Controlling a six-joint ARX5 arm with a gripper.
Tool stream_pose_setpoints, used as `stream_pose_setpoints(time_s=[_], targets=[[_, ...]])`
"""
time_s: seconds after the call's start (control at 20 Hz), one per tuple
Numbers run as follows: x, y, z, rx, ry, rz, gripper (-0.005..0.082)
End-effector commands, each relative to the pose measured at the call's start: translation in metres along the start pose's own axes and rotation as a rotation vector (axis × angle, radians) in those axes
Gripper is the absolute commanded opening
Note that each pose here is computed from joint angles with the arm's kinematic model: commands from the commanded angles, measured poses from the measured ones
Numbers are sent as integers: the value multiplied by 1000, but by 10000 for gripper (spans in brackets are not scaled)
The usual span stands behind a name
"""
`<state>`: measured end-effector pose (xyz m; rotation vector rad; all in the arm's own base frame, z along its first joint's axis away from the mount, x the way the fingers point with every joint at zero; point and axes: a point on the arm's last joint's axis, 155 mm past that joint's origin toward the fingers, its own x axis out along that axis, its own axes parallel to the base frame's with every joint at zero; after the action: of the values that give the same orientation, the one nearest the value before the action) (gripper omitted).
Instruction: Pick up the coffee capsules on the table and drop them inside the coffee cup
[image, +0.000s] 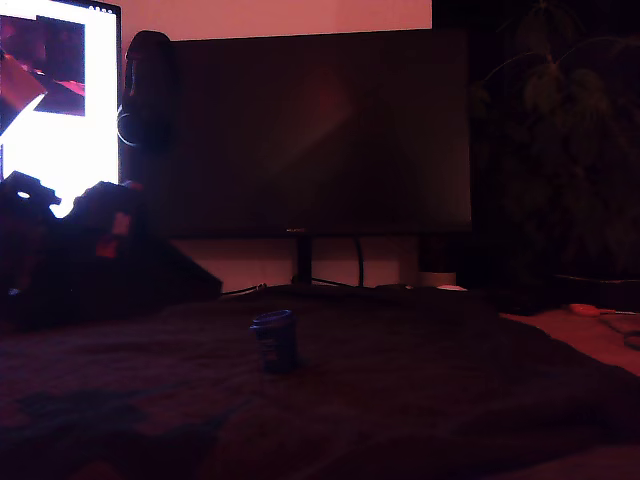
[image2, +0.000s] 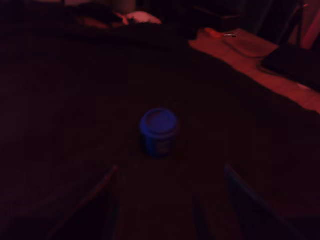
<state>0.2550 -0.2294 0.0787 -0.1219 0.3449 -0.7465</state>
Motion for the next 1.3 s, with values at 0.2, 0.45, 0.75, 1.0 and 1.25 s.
stream_pose_setpoints(time_s=[0.2,0.45,0.75,1.0,1.25], targets=[[20,-3,-2,3,26,-8,620],[40,-5,-13,7,72,-15,620],[62,-7,-12,9,86,-19,620],[78,-4,-17,7,103,-9,620],[90,-1,-20,6,120,0,619]])
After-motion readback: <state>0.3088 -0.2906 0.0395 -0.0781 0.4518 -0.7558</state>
